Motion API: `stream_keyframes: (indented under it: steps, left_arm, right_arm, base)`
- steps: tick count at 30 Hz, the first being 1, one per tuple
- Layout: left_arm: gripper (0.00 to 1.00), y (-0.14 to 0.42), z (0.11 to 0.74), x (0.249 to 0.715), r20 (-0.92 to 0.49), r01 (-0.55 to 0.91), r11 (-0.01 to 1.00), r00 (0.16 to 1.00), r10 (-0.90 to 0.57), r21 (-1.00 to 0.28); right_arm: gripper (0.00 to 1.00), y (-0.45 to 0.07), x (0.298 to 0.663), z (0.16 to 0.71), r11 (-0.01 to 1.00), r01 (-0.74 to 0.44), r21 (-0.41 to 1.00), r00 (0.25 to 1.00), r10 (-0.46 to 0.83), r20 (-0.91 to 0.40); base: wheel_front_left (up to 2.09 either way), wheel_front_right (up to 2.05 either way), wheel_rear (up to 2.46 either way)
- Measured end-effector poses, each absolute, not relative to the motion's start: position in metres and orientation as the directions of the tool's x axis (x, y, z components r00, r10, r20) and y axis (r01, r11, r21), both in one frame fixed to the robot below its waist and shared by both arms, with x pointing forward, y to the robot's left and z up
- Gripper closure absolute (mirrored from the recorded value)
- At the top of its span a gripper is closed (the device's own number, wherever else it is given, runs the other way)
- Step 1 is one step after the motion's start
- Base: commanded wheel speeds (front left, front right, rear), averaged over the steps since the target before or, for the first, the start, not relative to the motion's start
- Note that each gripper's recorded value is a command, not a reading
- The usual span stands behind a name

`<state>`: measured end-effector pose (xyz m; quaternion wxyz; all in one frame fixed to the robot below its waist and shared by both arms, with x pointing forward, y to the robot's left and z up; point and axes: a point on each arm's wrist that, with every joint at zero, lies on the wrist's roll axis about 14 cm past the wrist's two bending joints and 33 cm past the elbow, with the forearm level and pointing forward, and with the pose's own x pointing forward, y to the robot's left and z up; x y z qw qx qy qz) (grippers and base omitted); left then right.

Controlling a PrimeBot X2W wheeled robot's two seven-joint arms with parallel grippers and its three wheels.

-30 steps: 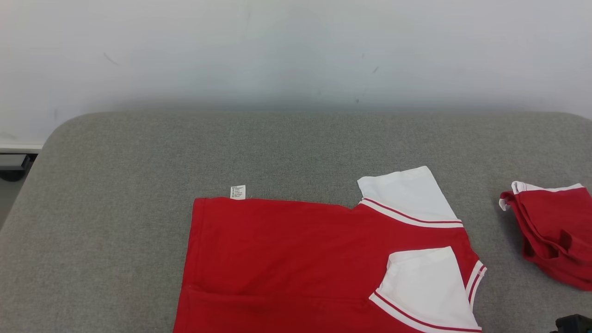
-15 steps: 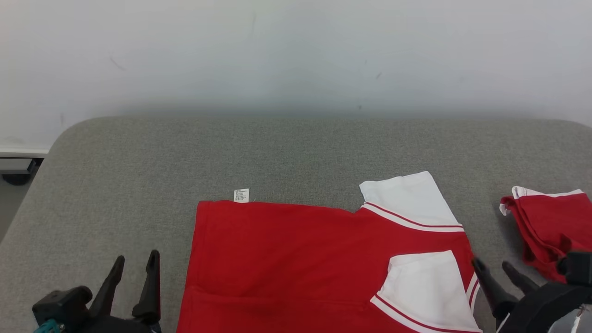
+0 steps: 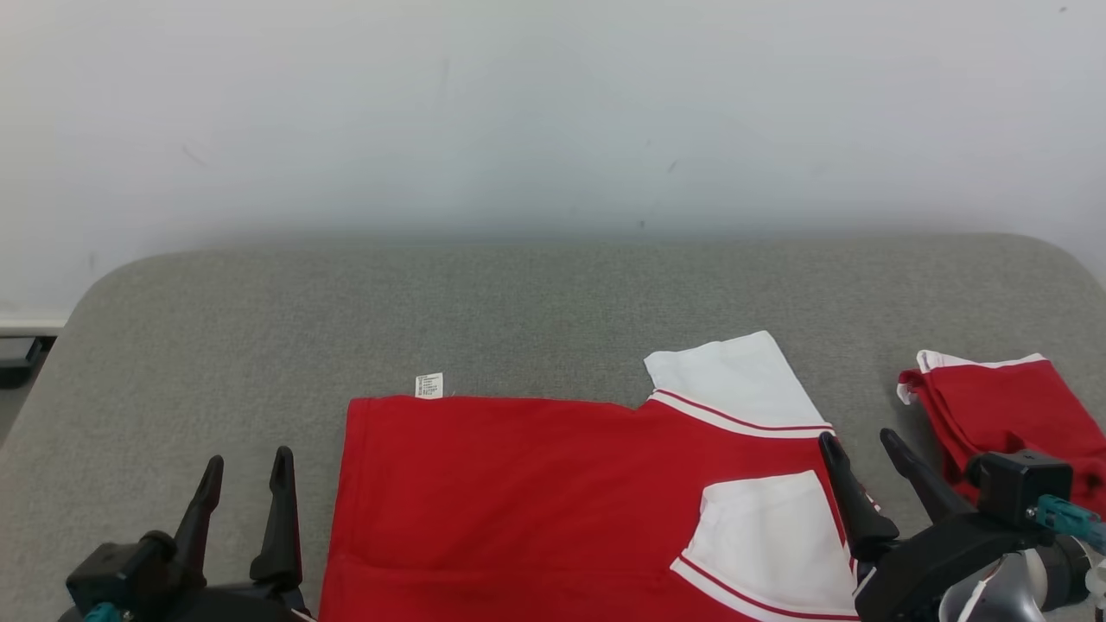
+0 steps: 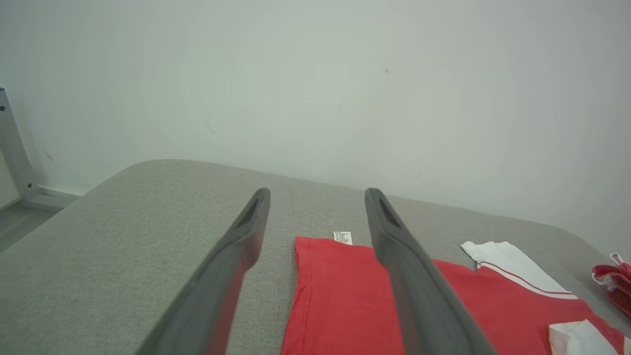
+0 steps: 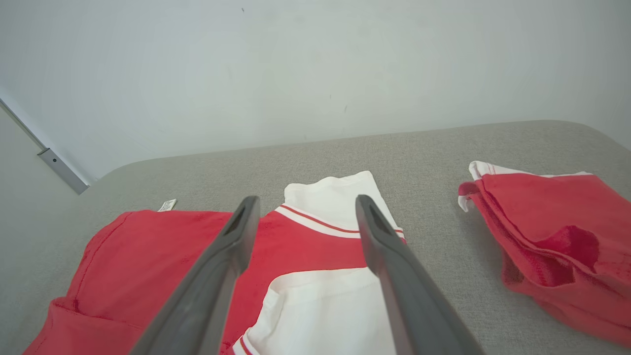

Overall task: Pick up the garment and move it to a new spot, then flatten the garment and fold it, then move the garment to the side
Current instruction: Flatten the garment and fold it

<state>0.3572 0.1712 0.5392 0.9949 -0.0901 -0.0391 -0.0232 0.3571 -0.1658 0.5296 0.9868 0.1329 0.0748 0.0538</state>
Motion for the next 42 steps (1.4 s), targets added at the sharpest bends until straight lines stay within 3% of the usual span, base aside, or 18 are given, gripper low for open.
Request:
stream_keyframes:
  steps: [14, 42]
  left_arm:
    - [0.0, 0.152, 0.517, 0.352, 0.032, 0.108, 0.985, 0.994, -0.104, -0.133]
    - [0.0, 0.149, 0.504, 0.356, -0.002, 0.113, 0.981, 0.993, -0.115, -0.16]
  right_arm:
    - [0.0, -0.193, 0.345, 0.526, 0.957, 0.005, 0.289, 0.999, 0.007, -0.042]
    - [0.0, -0.191, 0.346, 0.509, 0.959, -0.009, 0.283, 1.0, 0.016, -0.025]
  base:
    - [0.0, 0.0, 0.0]
    - [0.0, 0.0, 0.0]
